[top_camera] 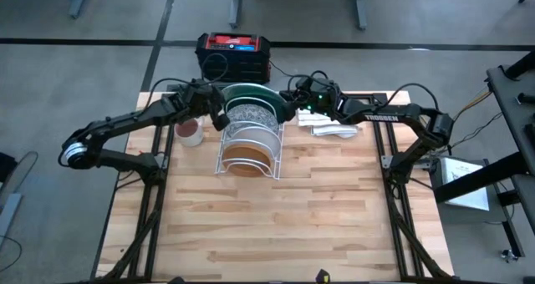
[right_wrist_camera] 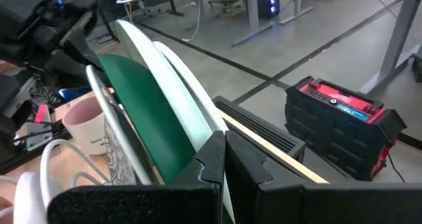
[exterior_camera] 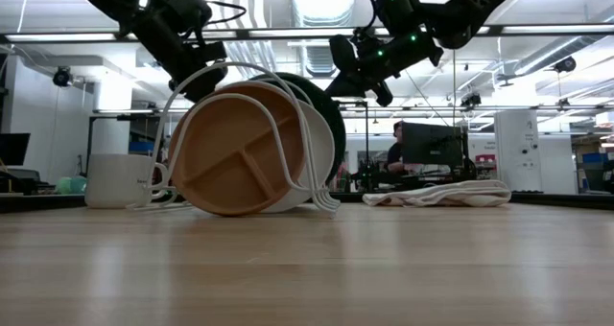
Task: Sort dishes
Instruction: Put the light blue plate in the dish rack, then adjust the plates in the dish rack
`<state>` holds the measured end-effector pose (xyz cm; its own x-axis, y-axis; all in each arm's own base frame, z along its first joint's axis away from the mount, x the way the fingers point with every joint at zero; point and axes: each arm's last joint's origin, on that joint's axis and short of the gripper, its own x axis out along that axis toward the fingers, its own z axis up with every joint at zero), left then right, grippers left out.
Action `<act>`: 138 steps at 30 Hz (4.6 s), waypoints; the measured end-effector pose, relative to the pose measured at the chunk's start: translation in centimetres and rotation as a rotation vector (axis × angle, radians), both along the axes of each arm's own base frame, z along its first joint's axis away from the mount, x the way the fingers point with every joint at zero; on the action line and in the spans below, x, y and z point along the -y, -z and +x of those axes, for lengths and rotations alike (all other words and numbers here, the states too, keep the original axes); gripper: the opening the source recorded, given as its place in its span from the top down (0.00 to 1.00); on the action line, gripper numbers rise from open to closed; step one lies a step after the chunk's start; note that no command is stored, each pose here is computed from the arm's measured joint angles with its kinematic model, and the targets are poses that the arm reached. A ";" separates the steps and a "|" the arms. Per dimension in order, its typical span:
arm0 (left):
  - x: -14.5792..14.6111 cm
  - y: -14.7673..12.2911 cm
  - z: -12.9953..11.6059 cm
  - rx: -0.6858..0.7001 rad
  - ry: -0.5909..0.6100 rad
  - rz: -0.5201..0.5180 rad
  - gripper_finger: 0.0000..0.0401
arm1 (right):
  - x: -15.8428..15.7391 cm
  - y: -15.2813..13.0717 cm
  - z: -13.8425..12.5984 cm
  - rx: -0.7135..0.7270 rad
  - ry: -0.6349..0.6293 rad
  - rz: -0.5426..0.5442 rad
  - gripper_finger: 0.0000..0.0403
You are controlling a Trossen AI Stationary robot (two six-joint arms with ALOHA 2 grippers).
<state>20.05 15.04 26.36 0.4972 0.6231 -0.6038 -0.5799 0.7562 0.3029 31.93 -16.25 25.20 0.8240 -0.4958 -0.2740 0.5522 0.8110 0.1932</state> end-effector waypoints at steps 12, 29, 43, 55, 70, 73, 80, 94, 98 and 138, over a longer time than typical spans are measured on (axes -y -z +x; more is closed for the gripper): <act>0.2 -0.1 -1.2 -0.112 -0.168 0.071 1.00 | -0.1 0.0 0.0 -0.008 -0.007 -0.011 1.00; -1.7 1.1 0.2 -0.175 -0.017 0.141 1.00 | -0.4 1.8 -0.8 -0.223 0.089 0.048 1.00; -1.4 1.1 -0.6 -0.234 -0.069 0.132 1.00 | -0.6 2.2 -2.2 -0.377 0.206 0.052 1.00; -0.5 1.9 -1.6 -0.281 -0.061 0.002 1.00 | -2.9 3.1 -2.2 -0.440 0.068 0.187 1.00; -0.4 1.9 -1.6 -0.278 -0.064 0.001 1.00 | -2.8 0.5 -2.0 -0.260 0.000 0.164 1.00; -0.4 1.9 -1.6 -0.278 -0.064 0.001 1.00 | -2.3 0.6 -2.1 -0.262 0.016 0.168 1.00; -0.4 1.9 -1.6 -0.277 -0.065 0.001 1.00 | -1.7 1.2 -1.8 -0.253 0.023 0.169 1.00; -0.4 1.9 -1.6 -0.266 -0.077 -0.007 1.00 | -1.4 1.3 -0.9 -0.187 -0.017 0.153 1.00; -0.4 2.0 -1.6 -0.273 -0.076 -0.012 1.00 | -1.6 0.7 -1.5 -0.203 -0.006 0.145 1.00; -0.4 2.0 -0.1 -0.142 0.064 0.089 1.00 | -2.8 -0.7 -3.7 -0.296 0.114 0.084 0.99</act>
